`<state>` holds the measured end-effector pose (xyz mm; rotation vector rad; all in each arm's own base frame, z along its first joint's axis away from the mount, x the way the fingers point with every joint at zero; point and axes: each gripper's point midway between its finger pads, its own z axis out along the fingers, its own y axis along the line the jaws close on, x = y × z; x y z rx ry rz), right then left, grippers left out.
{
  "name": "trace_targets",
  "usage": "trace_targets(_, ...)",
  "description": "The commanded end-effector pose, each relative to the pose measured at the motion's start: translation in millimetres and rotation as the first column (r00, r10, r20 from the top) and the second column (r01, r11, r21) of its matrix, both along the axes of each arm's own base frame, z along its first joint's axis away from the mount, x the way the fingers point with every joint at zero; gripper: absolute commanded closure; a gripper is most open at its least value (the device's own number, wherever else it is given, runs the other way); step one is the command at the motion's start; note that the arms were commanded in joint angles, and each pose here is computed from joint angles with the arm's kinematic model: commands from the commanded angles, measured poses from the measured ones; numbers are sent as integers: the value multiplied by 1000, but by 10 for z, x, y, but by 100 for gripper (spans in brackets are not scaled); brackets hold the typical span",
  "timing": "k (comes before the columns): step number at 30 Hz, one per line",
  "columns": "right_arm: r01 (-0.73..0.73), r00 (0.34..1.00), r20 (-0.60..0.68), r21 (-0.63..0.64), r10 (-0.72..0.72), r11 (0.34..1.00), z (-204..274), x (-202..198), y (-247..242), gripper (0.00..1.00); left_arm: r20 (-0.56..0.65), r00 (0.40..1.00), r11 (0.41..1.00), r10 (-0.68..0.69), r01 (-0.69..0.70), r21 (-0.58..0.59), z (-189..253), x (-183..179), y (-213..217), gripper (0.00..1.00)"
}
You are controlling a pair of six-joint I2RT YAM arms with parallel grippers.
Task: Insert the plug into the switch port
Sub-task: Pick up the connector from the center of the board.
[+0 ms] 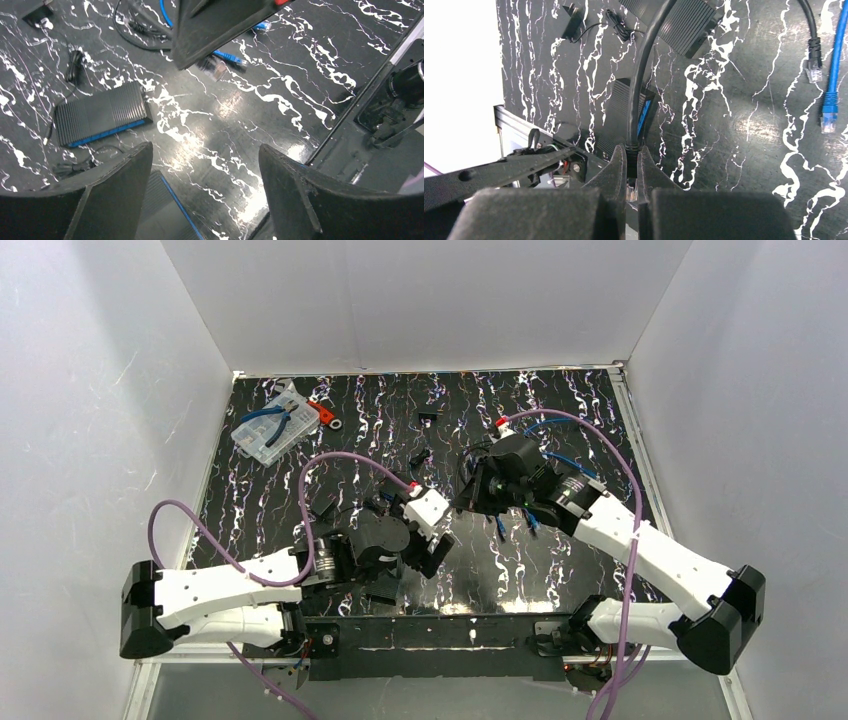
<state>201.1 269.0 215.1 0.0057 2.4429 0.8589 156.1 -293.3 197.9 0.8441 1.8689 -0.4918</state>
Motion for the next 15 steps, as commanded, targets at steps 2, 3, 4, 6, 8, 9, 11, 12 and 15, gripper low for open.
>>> trace_targets(2, -29, 1000, 15, 132, 27, 991, 366, 43, 260, 99, 133, 991, 1000, -23, 25, -16, 224, 82, -135, 27)
trace_targets(3, -33, 999, 11, 136, 32, 990, 377, 46, 281, 99, 144, 989, 999, -27, 29, -12, 230, 85, -138, 27)
trace_targets(4, -36, 999, 6, 140, 35, 990, 382, 45, 298, 99, 161, 987, 999, -29, 32, -18, 255, 95, -156, 27)
trace_targets(6, -41, 999, -1, 146, 42, 988, 395, 45, 330, 99, 182, 983, 999, -31, 34, -15, 270, 108, -176, 28)
trace_targets(8, -45, 999, -7, 157, 47, 987, 401, 47, 360, 99, 216, 975, 999, -47, 46, 8, 278, 119, -185, 30)
trace_targets(9, -48, 999, -10, 160, 50, 986, 409, 46, 372, 99, 229, 972, 999, -47, 45, 13, 283, 128, -191, 31)
trace_targets(11, -51, 998, -15, 160, 54, 986, 411, 49, 388, 99, 249, 967, 999, -50, 47, 19, 289, 138, -203, 33)
trace_targets(12, -51, 998, -17, 162, 55, 986, 414, 48, 395, 99, 256, 965, 999, -52, 47, 26, 283, 144, -205, 34)
trace_targets(15, -50, 998, -20, 167, 54, 985, 431, 58, 405, 99, 280, 959, 998, -48, 38, 42, 276, 173, -215, 38)
